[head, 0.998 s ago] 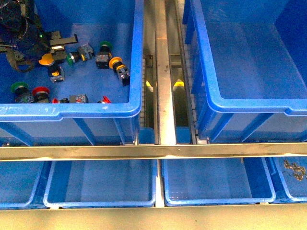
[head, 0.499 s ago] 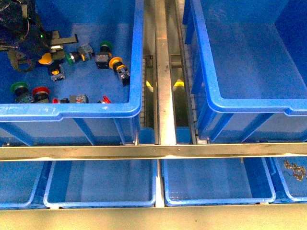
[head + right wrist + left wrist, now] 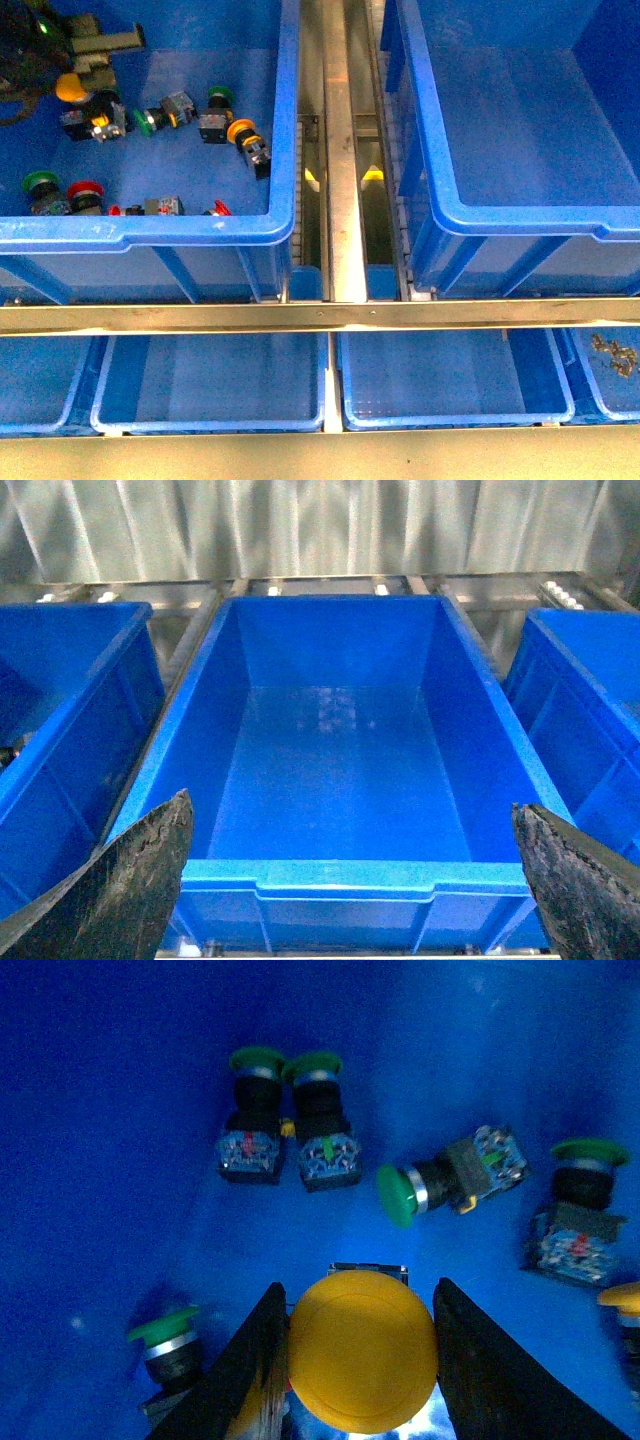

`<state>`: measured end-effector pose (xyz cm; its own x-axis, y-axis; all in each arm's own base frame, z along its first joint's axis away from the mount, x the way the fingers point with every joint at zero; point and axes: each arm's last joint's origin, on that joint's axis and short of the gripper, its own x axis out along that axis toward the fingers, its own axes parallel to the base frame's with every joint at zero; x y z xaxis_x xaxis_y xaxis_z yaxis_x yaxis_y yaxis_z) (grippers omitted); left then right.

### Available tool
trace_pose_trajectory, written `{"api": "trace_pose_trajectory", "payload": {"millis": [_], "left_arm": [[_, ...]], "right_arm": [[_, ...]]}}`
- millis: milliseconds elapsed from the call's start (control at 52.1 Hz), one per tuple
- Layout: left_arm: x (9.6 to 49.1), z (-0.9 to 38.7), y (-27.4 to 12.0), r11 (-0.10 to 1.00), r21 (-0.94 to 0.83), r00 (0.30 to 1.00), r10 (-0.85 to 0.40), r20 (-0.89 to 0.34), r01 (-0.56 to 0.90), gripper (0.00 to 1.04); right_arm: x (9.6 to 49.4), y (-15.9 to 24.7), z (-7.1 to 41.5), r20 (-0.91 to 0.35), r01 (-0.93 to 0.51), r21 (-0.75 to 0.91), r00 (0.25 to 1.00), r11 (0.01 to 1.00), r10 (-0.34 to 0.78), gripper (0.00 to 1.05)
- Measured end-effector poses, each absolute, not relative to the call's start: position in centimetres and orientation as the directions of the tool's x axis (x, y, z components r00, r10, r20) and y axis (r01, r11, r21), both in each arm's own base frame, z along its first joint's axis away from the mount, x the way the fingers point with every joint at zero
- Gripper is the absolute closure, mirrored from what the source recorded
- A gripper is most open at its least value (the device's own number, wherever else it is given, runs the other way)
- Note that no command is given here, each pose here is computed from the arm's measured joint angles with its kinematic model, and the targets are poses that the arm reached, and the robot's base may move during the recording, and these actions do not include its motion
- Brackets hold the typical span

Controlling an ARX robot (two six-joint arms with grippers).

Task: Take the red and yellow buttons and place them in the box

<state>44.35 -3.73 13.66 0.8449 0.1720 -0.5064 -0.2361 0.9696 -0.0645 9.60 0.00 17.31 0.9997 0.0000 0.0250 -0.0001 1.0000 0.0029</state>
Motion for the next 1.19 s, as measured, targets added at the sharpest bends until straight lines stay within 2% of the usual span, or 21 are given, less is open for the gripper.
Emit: {"api": "trace_pose_trajectory", "payload": {"millis": [115, 346, 538, 826, 998, 1191], "left_arm": [[41.9, 16.3, -3.6, 0.971, -0.081, 0.865, 0.160, -0.475, -0.224, 0.71], [37.8, 18.7, -3.2, 0.975, -0.102, 0.884, 0.134, -0.448, -0.200, 0.71], [32.7, 21.4, -2.9, 0.978, -0.130, 0.909, 0.098, -0.405, -0.163, 0.71], [26.5, 23.7, -1.9, 0.978, -0.168, 0.927, 0.051, -0.372, -0.121, 0.71], [22.8, 25.2, -0.6, 0.966, -0.243, 0.947, 0.005, -0.322, -0.088, 0.71], [18.7, 25.0, 0.4, 0.937, -0.346, 0.959, -0.057, -0.276, -0.043, 0.71]], "right_arm": [[9.6, 0.0, 17.3, 0.025, 0.000, 0.003, 1.000, 1.000, 0.000, 0.07], [9.6, 0.0, 17.3, 0.025, 0.000, 0.003, 1.000, 1.000, 0.000, 0.07], [9.6, 0.0, 17.3, 0.025, 0.000, 0.003, 1.000, 1.000, 0.000, 0.07], [9.6, 0.0, 17.3, 0.025, 0.000, 0.003, 1.000, 1.000, 0.000, 0.07], [9.6, 0.0, 17.3, 0.025, 0.000, 0.003, 1.000, 1.000, 0.000, 0.07], [9.6, 0.0, 17.3, 0.025, 0.000, 0.003, 1.000, 1.000, 0.000, 0.07]]}}
